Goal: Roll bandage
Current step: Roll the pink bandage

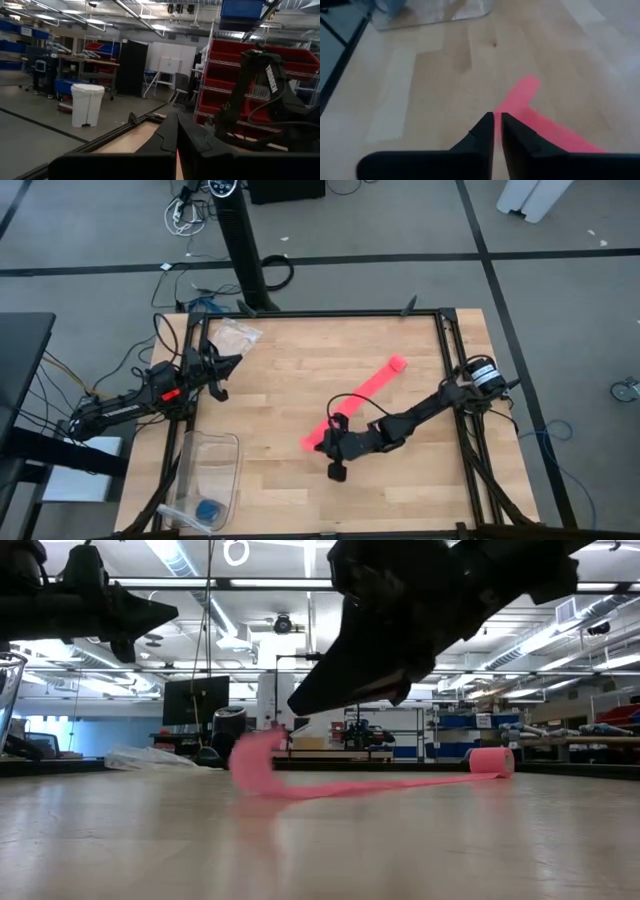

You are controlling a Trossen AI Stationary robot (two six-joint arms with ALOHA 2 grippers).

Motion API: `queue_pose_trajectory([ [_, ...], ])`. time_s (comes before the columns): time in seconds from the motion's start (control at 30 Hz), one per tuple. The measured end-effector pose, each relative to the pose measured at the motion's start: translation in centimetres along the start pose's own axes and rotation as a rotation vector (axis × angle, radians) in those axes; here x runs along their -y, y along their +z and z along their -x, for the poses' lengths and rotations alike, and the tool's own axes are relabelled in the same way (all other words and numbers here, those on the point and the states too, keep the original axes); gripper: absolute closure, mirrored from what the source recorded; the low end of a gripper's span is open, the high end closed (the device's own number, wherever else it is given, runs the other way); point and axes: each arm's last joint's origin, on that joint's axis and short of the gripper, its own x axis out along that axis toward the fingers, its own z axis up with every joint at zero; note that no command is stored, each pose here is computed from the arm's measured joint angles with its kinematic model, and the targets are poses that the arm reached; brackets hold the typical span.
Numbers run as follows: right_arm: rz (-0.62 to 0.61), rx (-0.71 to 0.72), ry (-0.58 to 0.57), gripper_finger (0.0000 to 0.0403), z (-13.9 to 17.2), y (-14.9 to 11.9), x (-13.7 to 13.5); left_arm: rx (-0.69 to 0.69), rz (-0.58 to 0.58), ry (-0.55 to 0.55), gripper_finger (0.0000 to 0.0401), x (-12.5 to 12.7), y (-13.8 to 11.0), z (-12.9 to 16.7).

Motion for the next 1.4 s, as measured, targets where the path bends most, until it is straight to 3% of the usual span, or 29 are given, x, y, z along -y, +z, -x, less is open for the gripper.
queue_pose_trajectory([
  [0.23,-0.022,0.009,0.019,0.0295,0.2,-0.1,-0.7,-0.013,-0.001,-0.022,0.0393,0.1,-0.1,0.0],
  [0.37,-0.023,0.028,0.009,0.0283,0.2,0.1,-0.5,-0.014,-0.001,-0.026,0.0393,0.1,-0.1,0.0],
  [0.5,-0.038,0.032,0.016,0.0306,-0.2,0.5,0.3,-0.014,-0.001,-0.029,0.0393,0.1,-0.1,0.0],
  [0.73,0.004,-0.094,-0.137,0.0394,1.6,0.9,2.2,-0.049,0.020,-0.060,0.0393,0.1,-0.4,0.0],
  [0.93,0.025,-0.237,-0.457,0.0398,7.7,1.4,4.3,-0.089,0.025,-0.075,0.0393,0.1,-0.7,0.0],
  [1.07,-0.115,-0.216,-0.651,0.0400,11.4,-1.4,6.7,-0.101,0.025,-0.074,0.0393,0.1,-0.9,0.0],
  [1.4,-0.621,0.172,-0.838,0.0394,13.6,-10.6,11.6,-0.105,0.098,-0.069,0.0393,0.1,-0.9,0.0],
])
